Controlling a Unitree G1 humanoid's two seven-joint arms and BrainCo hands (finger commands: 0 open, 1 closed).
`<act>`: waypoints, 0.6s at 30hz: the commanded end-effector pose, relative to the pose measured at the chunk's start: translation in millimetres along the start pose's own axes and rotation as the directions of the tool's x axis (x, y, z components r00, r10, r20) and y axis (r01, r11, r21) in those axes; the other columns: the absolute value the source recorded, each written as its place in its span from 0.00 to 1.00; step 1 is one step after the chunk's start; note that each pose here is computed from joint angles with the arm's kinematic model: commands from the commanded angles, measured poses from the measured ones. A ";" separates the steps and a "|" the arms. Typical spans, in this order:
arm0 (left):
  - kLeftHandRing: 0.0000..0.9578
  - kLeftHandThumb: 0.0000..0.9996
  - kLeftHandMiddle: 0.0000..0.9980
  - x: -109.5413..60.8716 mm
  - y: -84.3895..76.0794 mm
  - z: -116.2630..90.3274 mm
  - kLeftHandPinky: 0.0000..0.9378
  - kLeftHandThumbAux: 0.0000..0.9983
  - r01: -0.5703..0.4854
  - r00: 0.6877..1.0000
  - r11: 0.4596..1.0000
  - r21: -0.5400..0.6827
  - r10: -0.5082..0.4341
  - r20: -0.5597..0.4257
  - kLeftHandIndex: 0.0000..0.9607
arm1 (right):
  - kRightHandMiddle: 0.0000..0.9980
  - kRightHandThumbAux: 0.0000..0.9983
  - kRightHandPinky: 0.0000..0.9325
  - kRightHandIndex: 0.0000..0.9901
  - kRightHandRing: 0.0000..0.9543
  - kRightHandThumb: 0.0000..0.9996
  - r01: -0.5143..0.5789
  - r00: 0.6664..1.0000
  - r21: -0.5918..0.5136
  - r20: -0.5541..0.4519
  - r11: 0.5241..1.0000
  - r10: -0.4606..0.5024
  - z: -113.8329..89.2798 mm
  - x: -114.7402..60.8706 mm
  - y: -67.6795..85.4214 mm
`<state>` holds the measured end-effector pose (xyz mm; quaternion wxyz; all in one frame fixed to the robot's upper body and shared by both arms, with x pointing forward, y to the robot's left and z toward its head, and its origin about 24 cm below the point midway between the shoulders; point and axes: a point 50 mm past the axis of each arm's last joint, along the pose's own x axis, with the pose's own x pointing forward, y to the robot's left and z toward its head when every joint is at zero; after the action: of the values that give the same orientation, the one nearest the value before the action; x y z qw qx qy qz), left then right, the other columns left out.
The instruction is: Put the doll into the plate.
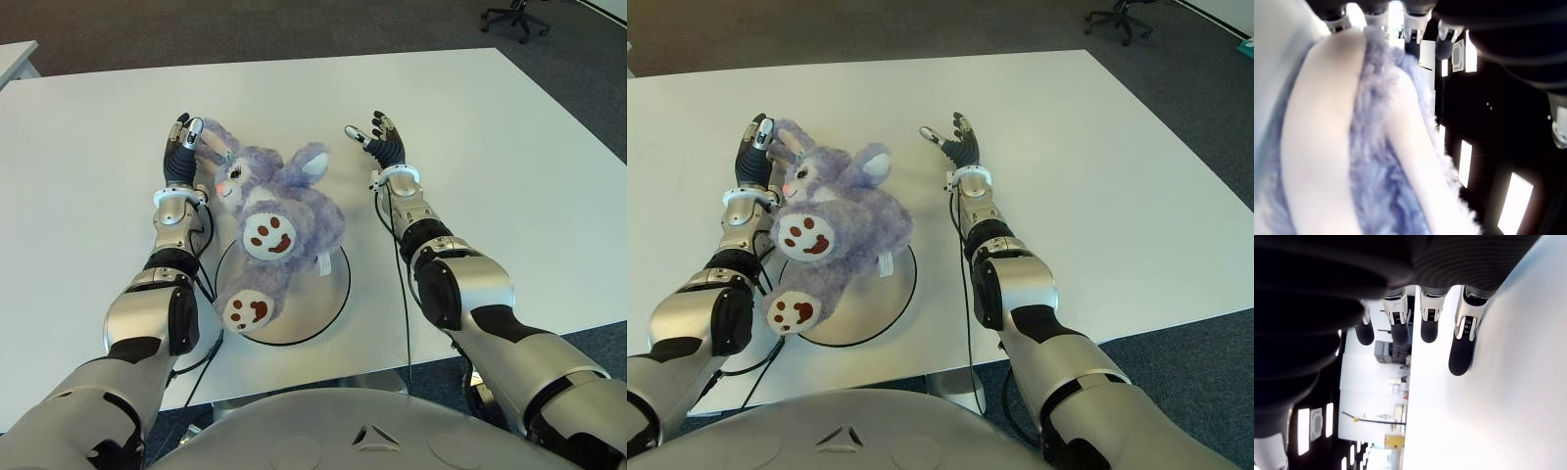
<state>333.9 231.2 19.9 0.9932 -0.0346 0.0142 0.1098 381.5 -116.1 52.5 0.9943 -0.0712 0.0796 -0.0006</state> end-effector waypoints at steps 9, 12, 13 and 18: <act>0.03 0.00 0.09 -33.3 -1.8 -56.4 0.00 0.39 0.000 0.972 1.000 -0.008 -0.002 -0.237 0.00 | 0.00 0.64 0.02 0.02 0.00 0.00 -0.029 0.944 0.015 -0.329 0.999 0.032 -78.6 -29.7 6.1; 0.03 0.00 0.09 -33.3 -1.5 -56.4 0.00 0.39 -0.001 0.971 1.000 -0.006 -0.001 -0.238 0.00 | 0.00 0.64 0.03 0.02 0.00 0.00 -0.028 0.943 0.017 -0.330 0.999 0.032 -78.4 -29.6 6.1; 0.03 0.00 0.09 -33.2 -1.5 -56.4 0.00 0.39 -0.001 0.971 1.000 -0.006 0.000 -0.238 0.00 | 0.00 0.65 0.03 0.02 0.00 0.00 -0.027 0.943 0.018 -0.331 0.999 0.032 -78.5 -29.6 6.1; 0.03 0.00 0.09 -33.1 -1.4 -56.1 0.00 0.39 -0.002 0.972 1.000 -0.007 0.000 -0.237 0.00 | 0.00 0.64 0.03 0.02 0.00 0.00 -0.026 0.942 0.020 -0.333 0.999 0.031 -78.8 -29.7 6.2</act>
<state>334.0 230.9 19.9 0.9933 -0.0345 0.0143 0.1093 381.6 -117.1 52.5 0.9946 -0.0661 0.0804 -0.0033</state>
